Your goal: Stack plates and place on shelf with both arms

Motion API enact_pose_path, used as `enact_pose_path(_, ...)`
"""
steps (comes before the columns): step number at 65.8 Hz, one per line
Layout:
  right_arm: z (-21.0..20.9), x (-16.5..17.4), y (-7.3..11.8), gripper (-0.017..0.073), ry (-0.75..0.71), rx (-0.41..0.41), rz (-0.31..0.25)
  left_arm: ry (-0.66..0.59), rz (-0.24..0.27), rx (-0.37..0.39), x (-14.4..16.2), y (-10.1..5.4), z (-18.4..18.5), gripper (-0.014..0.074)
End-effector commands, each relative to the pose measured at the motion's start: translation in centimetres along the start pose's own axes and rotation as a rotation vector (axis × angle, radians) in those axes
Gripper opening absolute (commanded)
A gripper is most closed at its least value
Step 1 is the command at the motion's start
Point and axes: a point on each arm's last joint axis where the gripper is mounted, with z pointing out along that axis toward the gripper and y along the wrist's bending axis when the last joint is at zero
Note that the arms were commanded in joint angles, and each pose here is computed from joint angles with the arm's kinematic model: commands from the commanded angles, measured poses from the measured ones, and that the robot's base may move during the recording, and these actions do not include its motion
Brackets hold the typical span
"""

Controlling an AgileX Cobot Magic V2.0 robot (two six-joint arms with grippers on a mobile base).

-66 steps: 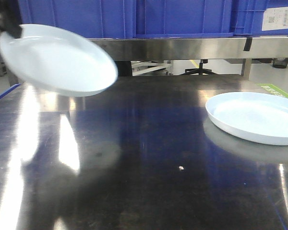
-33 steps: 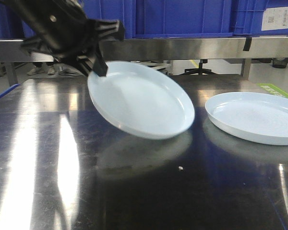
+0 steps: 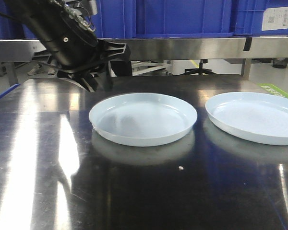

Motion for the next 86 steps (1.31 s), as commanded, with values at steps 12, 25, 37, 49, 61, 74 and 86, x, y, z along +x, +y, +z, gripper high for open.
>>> enact_pose_path(12,-0.9,-2.0,0.3,0.0570,-0.127,-0.019,-0.005,-0.071,0.085,-0.034,-3.4,-0.5,-3.4,0.0360)
enact_pose_path(25,-0.9,-2.0,0.3,0.0570,-0.127,-0.019,-0.005,-0.180,0.077,-0.090,-6.6,1.4,-7.1,0.0094)
enact_pose_path(37,-0.9,-2.1,0.3,0.0570,-0.130,-0.020,-0.005,-0.285,-0.030,-0.196,-8.1,6.6,-13.3,0.0092)
enact_pose_path(49,-0.9,-2.1,0.3,0.0570,-0.130,-0.020,-0.005,-0.316,-0.162,-0.335,-6.4,12.3,-18.0,0.0092)
enact_pose_path(61,-0.9,-2.1,0.3,0.0570,-0.130,-0.020,-0.005,-0.273,-0.229,-0.397,-1.7,14.4,-19.1,0.0092)
enact_pose_path(74,-0.9,-2.1,0.3,0.0570,-0.130,-0.020,-0.005,-0.297,-0.240,-0.372,3.8,13.6,-19.1,0.0084)
enact_pose_path(86,-0.9,-2.1,0.3,0.0570,-0.130,-0.020,-0.005,-0.321,-0.256,-0.348,8.6,12.6,-19.4,0.0083)
